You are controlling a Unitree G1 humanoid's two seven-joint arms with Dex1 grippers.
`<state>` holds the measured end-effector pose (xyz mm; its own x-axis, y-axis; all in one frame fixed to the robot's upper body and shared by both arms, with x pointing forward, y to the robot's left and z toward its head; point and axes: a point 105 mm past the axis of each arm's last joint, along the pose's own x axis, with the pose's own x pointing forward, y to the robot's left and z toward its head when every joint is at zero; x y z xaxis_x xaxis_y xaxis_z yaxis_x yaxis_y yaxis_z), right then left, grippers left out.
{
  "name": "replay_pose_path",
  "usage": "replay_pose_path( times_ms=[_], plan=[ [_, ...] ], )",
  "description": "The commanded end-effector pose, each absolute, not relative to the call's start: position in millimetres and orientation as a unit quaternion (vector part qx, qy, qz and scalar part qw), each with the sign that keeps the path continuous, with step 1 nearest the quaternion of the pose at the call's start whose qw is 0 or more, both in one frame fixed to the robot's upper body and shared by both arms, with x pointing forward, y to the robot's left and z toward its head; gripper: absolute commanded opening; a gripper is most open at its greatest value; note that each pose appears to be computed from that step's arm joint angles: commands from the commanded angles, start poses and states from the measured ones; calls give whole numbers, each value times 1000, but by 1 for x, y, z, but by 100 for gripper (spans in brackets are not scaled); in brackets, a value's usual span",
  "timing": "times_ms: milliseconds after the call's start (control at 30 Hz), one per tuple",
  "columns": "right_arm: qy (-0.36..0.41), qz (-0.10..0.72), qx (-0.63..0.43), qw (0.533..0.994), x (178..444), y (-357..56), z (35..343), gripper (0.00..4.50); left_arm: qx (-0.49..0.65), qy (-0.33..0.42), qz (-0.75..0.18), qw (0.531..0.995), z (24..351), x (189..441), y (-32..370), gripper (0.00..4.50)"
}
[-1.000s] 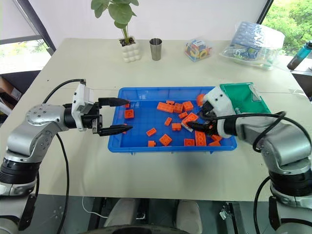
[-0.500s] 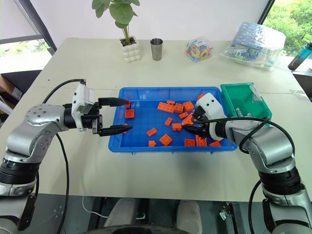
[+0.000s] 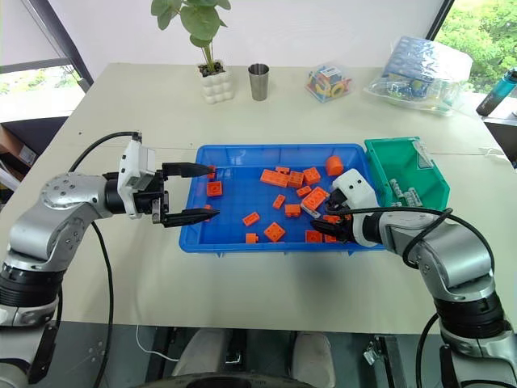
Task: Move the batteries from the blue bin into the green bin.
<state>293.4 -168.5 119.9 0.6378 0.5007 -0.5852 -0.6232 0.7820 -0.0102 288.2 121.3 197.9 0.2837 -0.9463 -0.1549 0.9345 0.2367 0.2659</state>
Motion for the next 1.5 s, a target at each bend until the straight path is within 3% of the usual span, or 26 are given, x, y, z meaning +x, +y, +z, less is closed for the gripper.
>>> replay_pose_path(
  times_ms=[33,200,333,367,467,500,700,833,967,1133,1200,1333,1500],
  plan=[
    [277,320,-119,898,299,-164,120,302,171,-36,-599,781,206,287,120,450],
    [284,319,-126,895,306,-165,111,302,172,-38,-599,781,207,287,120,450],
    [274,322,-122,898,308,-165,116,193,172,-39,-597,783,207,287,120,450],
    [273,322,-123,898,308,-165,117,130,172,-39,-596,783,207,287,121,450],
    [266,322,-128,899,307,-165,122,10,172,-39,-595,785,207,287,121,450],
    [263,322,-129,900,307,-165,124,6,172,-39,-594,785,207,287,121,450],
    [195,313,-104,924,309,-178,182,6,170,-39,-595,784,206,289,121,450],
    [167,242,-113,949,311,-224,226,6,172,-39,-599,782,205,290,119,450],
    [176,153,-138,963,311,-274,235,6,173,-40,-603,778,205,293,117,450],
    [192,91,-130,968,310,-307,223,6,171,-42,-608,774,206,294,115,450],
    [199,80,-130,968,310,-311,213,109,170,-42,-608,774,206,294,114,450],
    [182,64,-153,969,311,-316,213,275,169,-42,-609,774,207,294,115,450],
    [159,150,-216,952,297,-309,230,275,166,-42,-602,780,213,296,122,450]
  ],
)
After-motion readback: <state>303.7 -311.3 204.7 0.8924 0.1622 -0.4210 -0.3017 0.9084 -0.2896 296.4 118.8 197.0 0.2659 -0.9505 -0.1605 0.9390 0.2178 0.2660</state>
